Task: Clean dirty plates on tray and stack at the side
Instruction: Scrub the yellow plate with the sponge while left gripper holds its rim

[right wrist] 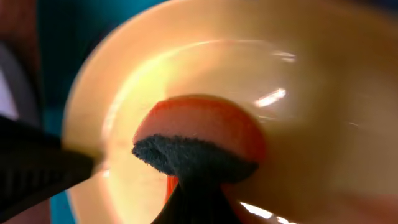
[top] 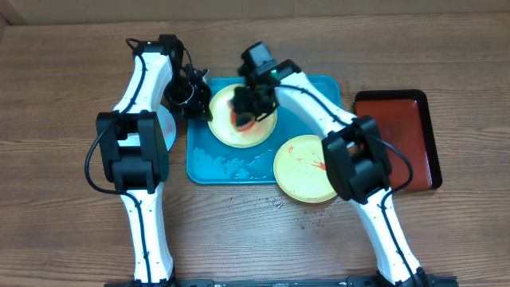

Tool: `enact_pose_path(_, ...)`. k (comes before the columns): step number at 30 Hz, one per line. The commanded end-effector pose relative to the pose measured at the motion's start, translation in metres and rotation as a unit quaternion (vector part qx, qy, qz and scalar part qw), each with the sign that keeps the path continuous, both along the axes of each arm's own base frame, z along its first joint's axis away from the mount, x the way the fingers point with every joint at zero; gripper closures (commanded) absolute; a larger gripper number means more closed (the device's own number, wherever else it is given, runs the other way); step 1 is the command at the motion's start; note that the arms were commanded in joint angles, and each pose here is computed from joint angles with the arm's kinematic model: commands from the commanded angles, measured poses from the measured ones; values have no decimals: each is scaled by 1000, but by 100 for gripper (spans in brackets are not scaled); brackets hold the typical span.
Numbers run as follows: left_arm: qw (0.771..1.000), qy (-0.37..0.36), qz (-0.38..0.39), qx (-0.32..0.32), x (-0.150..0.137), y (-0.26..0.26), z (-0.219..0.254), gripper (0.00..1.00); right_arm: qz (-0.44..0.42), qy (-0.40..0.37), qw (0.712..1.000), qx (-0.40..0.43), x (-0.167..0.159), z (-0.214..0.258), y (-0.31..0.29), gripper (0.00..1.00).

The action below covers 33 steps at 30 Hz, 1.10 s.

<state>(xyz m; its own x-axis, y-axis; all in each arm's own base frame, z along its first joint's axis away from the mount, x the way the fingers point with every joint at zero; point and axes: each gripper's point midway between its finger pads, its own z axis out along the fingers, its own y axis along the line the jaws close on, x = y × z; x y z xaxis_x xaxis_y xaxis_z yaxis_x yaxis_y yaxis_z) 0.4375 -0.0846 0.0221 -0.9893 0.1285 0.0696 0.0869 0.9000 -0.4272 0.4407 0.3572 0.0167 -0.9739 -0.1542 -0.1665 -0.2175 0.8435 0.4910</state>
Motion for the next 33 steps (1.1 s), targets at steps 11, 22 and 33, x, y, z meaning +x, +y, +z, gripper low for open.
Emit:
enact_pose_path(11, 995, -45, -27, -86, 7, -35, 35, 96, 63, 126, 990, -22, -64, -36, -9, 96)
enact_pose_path(22, 998, -40, -37, -35, 4, -21, 26, 96, 16, 140, 990, -23, -38, -36, -52, 96)
enact_pose_path(33, 988, -67, -104, -95, -5, -44, 15, 49, 22, 138, 990, -23, -41, -36, -47, 96)
